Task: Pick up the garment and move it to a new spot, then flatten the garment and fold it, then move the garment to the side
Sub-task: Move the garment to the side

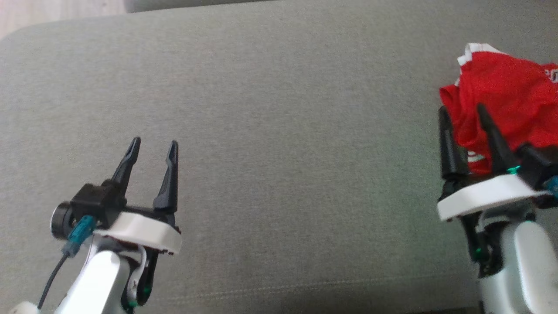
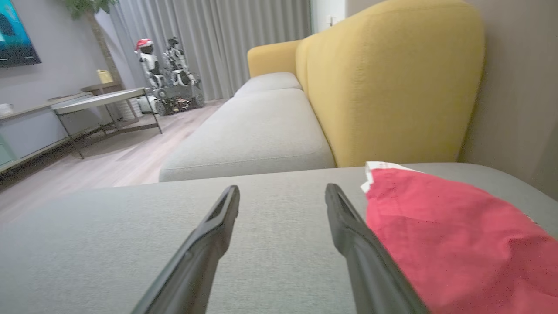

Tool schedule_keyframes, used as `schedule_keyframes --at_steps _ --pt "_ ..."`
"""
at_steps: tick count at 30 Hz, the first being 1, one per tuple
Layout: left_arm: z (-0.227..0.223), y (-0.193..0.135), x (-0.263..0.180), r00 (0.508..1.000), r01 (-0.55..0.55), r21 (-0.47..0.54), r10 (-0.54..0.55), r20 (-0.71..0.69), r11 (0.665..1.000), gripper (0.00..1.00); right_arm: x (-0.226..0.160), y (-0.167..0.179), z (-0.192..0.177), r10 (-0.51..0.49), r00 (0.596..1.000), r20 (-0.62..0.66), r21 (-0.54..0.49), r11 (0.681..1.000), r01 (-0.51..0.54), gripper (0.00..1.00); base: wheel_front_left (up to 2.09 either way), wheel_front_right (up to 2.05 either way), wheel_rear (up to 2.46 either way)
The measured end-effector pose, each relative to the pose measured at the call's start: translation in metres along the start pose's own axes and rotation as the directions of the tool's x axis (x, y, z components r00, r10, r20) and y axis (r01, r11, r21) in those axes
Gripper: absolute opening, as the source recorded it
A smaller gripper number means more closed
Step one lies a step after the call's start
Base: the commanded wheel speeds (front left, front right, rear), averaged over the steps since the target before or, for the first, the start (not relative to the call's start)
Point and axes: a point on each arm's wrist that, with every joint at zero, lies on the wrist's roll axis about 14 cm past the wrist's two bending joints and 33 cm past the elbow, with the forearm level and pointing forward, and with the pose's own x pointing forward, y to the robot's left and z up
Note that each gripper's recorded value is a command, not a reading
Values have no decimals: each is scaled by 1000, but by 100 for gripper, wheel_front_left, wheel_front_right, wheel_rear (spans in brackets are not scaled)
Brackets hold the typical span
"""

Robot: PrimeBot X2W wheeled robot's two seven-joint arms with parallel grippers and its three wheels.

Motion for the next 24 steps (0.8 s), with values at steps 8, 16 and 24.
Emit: schedule_keyframes --at_steps 8,16,24 --pt "8 28 -35 995 -102 27 102 3 994 100 -3 47 4 120 992 36 -25 993 -119 100 0 0 0" --pt "12 39 -68 989 -149 50 150 -3 987 100 -23 54 -2 134 991 23 -27 991 -133 100 0 0 0" --pt "14 35 -93 987 -163 53 163 -5 985 100 -51 43 -7 97 995 9 -22 995 -97 100 0 0 0"
